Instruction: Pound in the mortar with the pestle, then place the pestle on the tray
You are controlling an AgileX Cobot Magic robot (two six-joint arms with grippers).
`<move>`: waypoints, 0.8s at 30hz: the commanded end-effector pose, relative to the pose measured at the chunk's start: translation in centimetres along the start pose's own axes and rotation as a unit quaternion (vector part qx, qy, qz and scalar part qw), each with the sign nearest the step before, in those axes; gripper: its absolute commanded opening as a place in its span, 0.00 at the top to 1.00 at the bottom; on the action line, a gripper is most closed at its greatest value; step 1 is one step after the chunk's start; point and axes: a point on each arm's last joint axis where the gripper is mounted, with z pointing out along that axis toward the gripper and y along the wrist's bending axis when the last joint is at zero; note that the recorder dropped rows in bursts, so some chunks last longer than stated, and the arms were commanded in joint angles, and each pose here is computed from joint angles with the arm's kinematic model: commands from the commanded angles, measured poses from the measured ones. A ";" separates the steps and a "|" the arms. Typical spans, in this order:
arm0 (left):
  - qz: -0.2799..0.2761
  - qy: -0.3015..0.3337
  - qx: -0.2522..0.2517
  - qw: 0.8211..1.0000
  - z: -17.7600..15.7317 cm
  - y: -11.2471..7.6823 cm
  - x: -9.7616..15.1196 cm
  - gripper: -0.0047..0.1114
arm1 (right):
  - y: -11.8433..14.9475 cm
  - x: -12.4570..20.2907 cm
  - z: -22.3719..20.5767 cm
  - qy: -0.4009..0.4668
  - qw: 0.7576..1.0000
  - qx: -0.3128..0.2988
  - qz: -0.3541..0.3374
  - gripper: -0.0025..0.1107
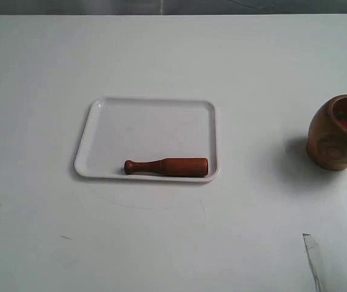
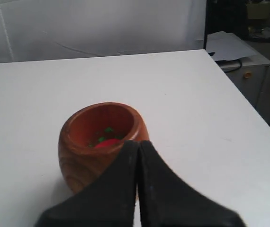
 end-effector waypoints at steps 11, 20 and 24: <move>-0.006 -0.004 0.004 1.000 0.0 -0.1 0.0 0.96 | -0.2 0.7 -1.0 -0.006 0.999 0.009 0.050 0.98; -0.006 -0.004 0.004 1.000 0.0 -0.1 0.0 0.96 | 0.1 0.7 -1.0 -0.003 0.993 -0.011 0.120 0.98; -0.006 -0.004 0.004 1.000 0.0 -0.1 0.0 0.96 | 0.1 0.8 -1.0 0.003 0.999 -0.016 0.050 0.98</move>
